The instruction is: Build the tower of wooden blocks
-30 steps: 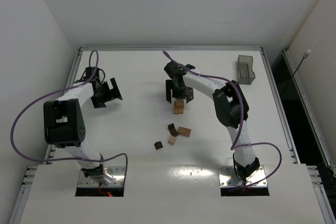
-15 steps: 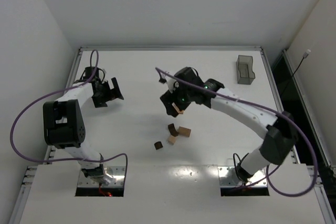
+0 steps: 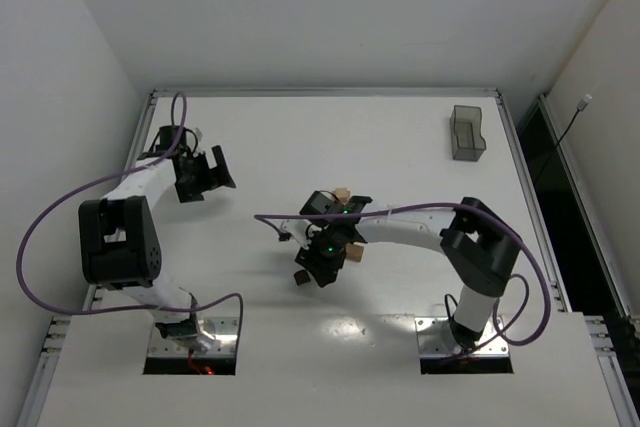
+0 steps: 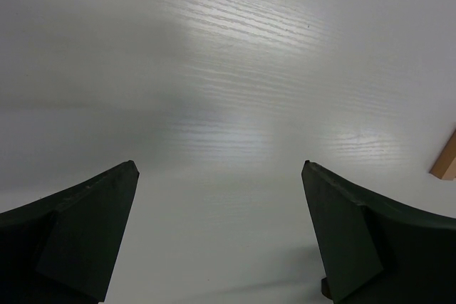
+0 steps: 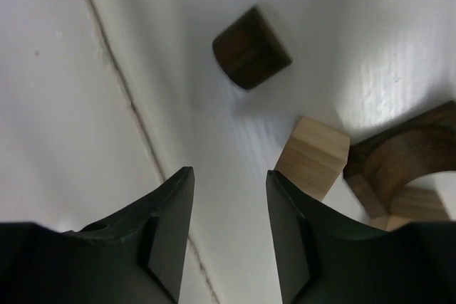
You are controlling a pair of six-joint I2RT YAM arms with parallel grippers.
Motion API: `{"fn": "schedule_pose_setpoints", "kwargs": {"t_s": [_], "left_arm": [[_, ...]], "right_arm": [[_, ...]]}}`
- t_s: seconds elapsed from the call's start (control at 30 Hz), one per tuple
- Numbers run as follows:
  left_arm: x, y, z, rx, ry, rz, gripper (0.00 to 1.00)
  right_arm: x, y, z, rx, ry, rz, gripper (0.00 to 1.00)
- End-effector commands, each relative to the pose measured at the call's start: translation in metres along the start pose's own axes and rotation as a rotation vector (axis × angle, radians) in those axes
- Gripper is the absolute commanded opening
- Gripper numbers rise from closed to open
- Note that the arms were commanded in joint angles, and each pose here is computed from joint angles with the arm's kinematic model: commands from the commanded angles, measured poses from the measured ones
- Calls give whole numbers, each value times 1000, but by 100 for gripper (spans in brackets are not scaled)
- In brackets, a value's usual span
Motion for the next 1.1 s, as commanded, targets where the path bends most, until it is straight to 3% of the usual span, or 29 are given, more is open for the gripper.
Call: {"fn": "schedule_pose_setpoints", "kwargs": {"t_s": [0.0, 0.63, 1.07], "left_arm": [[0, 4, -15, -46, -8, 16, 99], [0, 3, -10, -45, -8, 6, 99], [1, 2, -11, -36, -7, 4, 99]], "right_arm": [[2, 39, 2, -102, 7, 33, 41], [-16, 52, 18, -61, -37, 82, 40], [-27, 91, -5, -188, -104, 87, 38]]}}
Point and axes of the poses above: each gripper's point midway between its finger pads, its own z axis out along the fingers, its own x axis along the line the jaws close on, y = z × x, the point moved 8 cm from there along -z, back along the fingers, and after that the axes turned 9 degrees about z, right-handed, at the moved point
